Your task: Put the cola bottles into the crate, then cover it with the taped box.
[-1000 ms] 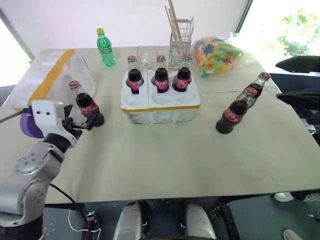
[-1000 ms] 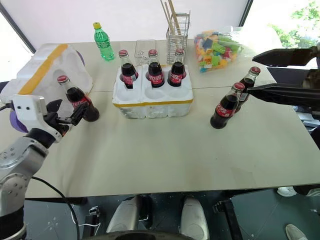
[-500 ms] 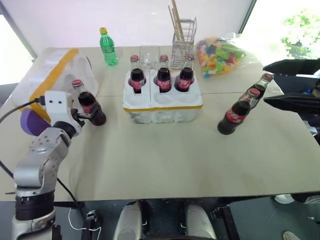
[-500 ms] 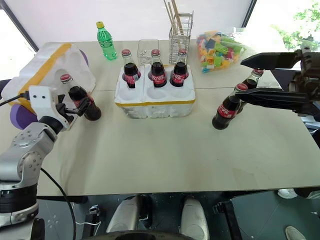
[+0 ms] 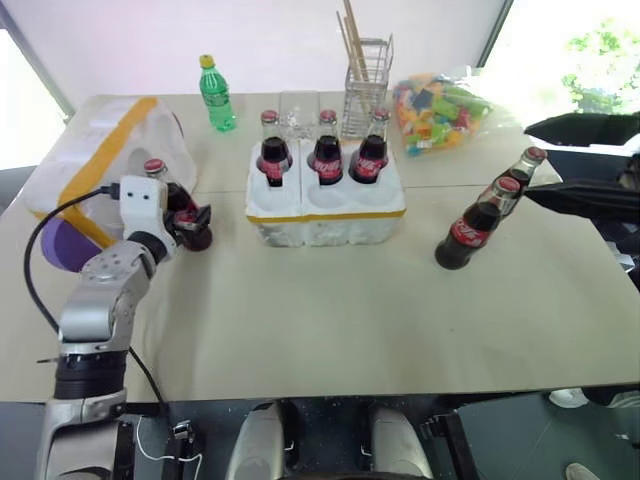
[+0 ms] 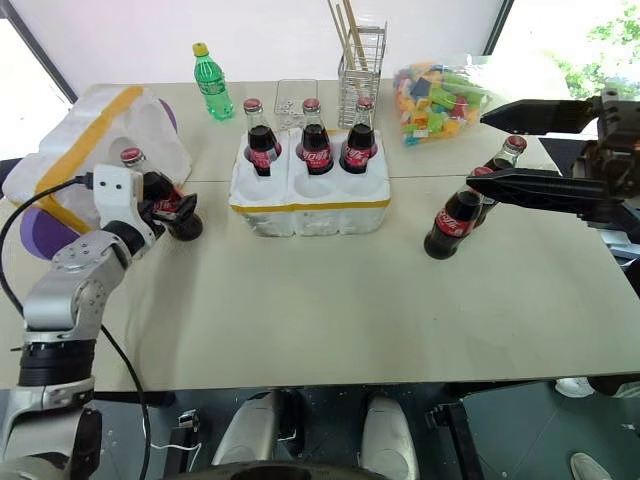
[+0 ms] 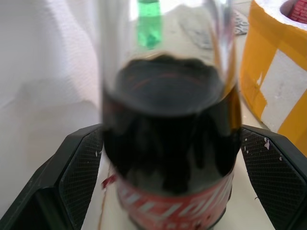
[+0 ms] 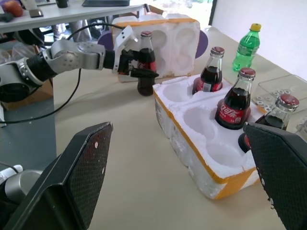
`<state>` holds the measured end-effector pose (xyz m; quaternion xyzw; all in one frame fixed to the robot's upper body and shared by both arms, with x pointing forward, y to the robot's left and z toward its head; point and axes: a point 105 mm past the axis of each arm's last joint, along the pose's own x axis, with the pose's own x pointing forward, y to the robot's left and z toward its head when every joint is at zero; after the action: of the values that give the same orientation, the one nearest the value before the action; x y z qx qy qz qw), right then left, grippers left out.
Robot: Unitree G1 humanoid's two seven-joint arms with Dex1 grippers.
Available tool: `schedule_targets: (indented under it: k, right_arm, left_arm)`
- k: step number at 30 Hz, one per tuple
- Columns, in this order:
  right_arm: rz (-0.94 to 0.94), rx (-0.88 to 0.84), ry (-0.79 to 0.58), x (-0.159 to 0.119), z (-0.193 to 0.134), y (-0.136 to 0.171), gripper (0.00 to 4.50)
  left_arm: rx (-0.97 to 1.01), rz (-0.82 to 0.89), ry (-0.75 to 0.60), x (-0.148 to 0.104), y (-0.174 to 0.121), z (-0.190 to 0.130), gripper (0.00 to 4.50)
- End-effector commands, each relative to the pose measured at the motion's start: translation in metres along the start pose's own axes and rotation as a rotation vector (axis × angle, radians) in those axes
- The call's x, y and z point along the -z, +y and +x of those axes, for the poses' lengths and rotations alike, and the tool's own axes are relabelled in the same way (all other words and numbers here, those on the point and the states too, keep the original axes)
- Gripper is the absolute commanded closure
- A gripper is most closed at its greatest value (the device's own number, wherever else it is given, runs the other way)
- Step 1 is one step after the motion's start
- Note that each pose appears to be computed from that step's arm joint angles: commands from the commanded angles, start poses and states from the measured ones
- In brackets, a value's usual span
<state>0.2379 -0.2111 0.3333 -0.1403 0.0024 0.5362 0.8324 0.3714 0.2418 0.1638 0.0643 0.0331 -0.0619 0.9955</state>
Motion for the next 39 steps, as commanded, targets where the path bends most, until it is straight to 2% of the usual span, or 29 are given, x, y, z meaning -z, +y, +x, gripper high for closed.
schedule_targets:
  k: [1,4,9,12,15,22,25,28,32,39]
  right_arm:
    - [-0.045,-0.009,-0.003,-0.007,-0.001,0.003,0.00]
    - [-0.044,-0.002,0.012,-0.004,-0.002,0.002,0.00]
    - [-0.015,0.003,0.053,0.004,-0.003,-0.001,0.00]
    - [-0.021,-0.004,0.053,0.004,-0.004,0.000,0.00]
    - [-0.046,0.014,0.052,0.004,-0.003,-0.003,0.00]
    - [-0.043,0.013,0.061,0.010,0.000,-0.005,0.00]
    - [-0.040,0.027,0.054,0.012,0.000,-0.006,0.00]
    - [-0.032,0.042,0.044,0.014,0.001,-0.007,0.00]
    - [-0.028,0.064,0.035,0.015,0.001,-0.006,0.00]
    - [-0.008,0.116,0.016,0.018,-0.002,-0.006,0.00]
  left_arm:
    - [0.002,0.029,-0.045,-0.011,0.002,0.001,0.56]
    - [0.004,0.034,-0.045,-0.011,0.003,-0.002,1.83]
    - [0.006,0.033,-0.024,-0.008,0.008,-0.011,1.79]
    - [0.026,0.014,-0.034,-0.019,0.012,-0.018,1.79]
    - [0.101,-0.012,-0.063,-0.041,0.012,-0.026,1.79]
    - [0.533,0.026,-0.169,-0.137,-0.026,-0.053,1.79]
    - [0.595,-0.005,-0.216,-0.170,-0.034,-0.048,1.79]
    - [0.642,0.015,-0.243,-0.187,-0.050,-0.034,1.79]
    - [0.708,0.067,-0.219,-0.178,-0.075,-0.015,1.79]
    - [0.713,0.181,-0.118,-0.122,-0.099,0.015,1.79]
